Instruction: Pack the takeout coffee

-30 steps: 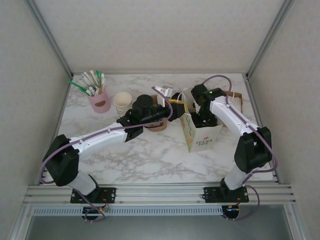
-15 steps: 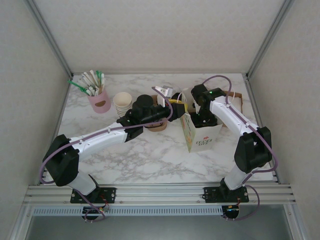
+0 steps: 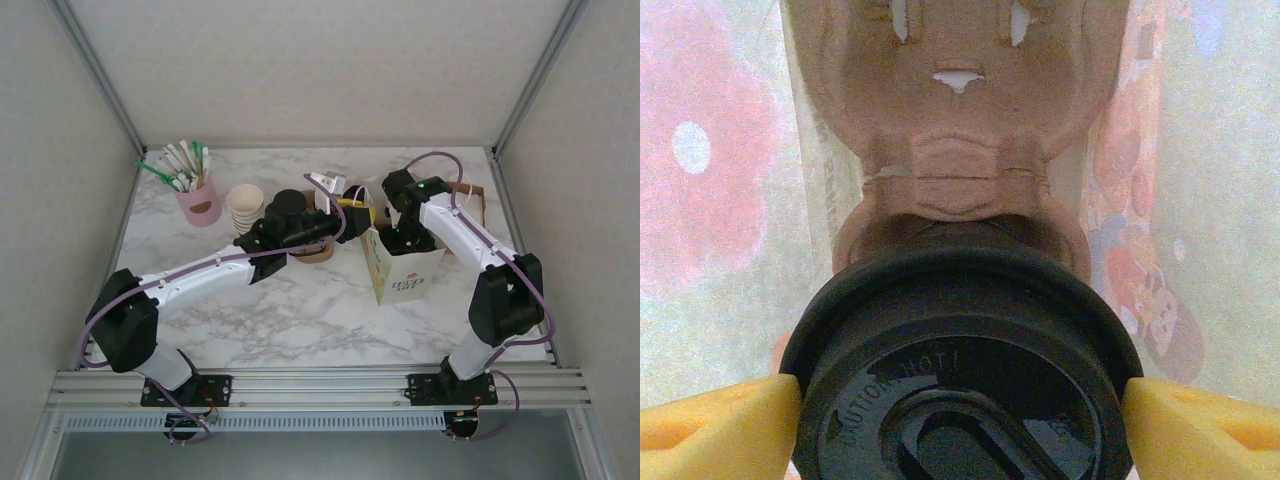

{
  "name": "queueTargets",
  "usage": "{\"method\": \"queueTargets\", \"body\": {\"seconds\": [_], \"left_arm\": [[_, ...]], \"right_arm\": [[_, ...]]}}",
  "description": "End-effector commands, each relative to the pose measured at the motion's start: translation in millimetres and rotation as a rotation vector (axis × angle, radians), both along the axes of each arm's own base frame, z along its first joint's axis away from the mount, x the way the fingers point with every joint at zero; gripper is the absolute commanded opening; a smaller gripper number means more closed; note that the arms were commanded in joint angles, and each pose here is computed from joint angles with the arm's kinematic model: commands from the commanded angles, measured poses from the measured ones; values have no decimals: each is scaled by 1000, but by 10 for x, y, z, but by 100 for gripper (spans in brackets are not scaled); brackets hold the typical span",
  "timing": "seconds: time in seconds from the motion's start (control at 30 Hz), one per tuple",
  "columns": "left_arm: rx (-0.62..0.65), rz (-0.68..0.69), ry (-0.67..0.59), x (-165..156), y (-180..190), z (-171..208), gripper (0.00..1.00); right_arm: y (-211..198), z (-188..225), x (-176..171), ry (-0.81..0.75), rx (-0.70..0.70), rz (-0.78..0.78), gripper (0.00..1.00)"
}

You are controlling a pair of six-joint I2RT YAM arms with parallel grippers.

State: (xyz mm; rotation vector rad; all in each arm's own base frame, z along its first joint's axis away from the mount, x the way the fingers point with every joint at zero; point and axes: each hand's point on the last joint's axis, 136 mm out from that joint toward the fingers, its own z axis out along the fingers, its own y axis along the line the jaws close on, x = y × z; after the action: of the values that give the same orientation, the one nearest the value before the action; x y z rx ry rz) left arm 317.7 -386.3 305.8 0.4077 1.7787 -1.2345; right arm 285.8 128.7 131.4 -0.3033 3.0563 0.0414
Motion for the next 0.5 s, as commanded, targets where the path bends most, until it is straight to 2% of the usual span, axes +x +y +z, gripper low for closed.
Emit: {"method": "queueTargets", "body": {"seconds": [0.0, 0.47], "left_arm": [[-23, 0, -24, 9, -60, 106, 53], [-18, 4, -18, 12, -70, 74, 54]], "right_arm": [[-46, 69, -78, 15, 2, -13, 86], [-56, 201, -108, -6, 12, -18, 91]]}}
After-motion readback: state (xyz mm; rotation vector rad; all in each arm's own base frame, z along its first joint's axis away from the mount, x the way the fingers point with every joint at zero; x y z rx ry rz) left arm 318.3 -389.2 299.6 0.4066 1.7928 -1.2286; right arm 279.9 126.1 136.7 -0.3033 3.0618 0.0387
